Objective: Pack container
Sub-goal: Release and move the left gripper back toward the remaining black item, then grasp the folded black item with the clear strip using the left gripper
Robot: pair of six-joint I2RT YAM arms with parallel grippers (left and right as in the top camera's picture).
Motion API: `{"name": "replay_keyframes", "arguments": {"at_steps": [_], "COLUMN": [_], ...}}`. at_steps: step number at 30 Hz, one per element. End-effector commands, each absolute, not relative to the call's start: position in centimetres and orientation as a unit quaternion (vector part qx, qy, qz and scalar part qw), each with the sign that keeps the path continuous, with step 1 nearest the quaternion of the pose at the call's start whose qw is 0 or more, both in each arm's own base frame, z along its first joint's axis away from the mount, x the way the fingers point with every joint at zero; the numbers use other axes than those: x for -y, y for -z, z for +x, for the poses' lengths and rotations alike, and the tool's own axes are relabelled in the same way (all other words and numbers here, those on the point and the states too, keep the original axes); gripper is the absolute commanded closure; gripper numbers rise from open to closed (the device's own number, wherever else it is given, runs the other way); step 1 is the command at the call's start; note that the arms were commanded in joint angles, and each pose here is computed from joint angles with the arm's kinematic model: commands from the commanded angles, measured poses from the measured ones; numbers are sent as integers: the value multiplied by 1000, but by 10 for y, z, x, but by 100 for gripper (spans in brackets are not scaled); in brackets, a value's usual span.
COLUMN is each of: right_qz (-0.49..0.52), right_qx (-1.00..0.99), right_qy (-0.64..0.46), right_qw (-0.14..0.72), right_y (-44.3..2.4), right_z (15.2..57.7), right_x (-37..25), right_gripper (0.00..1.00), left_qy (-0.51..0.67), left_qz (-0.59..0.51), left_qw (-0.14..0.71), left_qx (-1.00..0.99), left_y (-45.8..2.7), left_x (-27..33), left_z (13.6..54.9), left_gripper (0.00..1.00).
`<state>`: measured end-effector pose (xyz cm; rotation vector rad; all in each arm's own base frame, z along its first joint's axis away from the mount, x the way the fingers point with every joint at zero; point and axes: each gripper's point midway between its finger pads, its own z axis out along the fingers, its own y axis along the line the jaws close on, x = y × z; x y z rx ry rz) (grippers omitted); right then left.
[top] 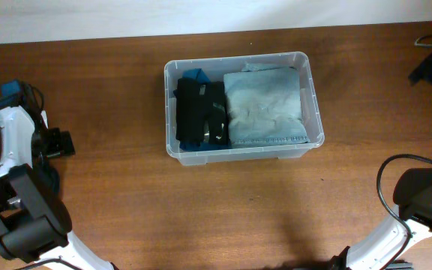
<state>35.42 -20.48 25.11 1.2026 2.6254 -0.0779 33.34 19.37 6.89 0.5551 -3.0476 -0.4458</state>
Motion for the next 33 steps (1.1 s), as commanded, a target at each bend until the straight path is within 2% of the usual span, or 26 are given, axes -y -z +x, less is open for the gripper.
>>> {"name": "replay_keyframes", "arguments": {"at_steps": [1, 19, 21, 22, 23, 26, 27, 29, 30, 33], "right_qz": [419, 419, 419, 419, 419, 419, 419, 419, 419, 419], "right_qx": [-899, -899, -899, -899, -899, -899, -899, -899, -899, -899], "right_qy": [27, 27, 27, 27, 27, 27, 27, 27, 27, 27], "right_qw": [128, 128, 128, 128, 128, 128, 128, 128, 128, 128], "right_y": [-253, -253, -253, -253, -253, -253, -253, -253, -253, -253], "right_z": [353, 353, 353, 353, 353, 353, 353, 353, 353, 353], "right_x": [204, 204, 204, 204, 204, 204, 204, 204, 204, 204], "right_gripper": [2, 2, 2, 2, 2, 1, 2, 2, 2, 2], "left_qy": [151, 161, 163, 166, 171, 185, 185, 184, 183, 158], "left_qz": [218, 261, 261, 262, 262, 263, 264, 264, 264, 261], "left_qw": [15, -38, -43, -44, -45, -46, -47, -47, -48, -55], "left_qx": [964, 951, 950, 950, 949, 946, 946, 946, 946, 951], "left_y": [-55, -13, -14, -14, -15, -16, -16, -16, -16, -19], "left_x": [-199, -211, -212, -213, -215, -220, -220, -220, -220, -212], "left_z": [321, 324, 326, 326, 326, 326, 326, 326, 327, 335], "left_gripper": [1, 3, 11, 24, 31, 64, 71, 94, 99, 99]}}
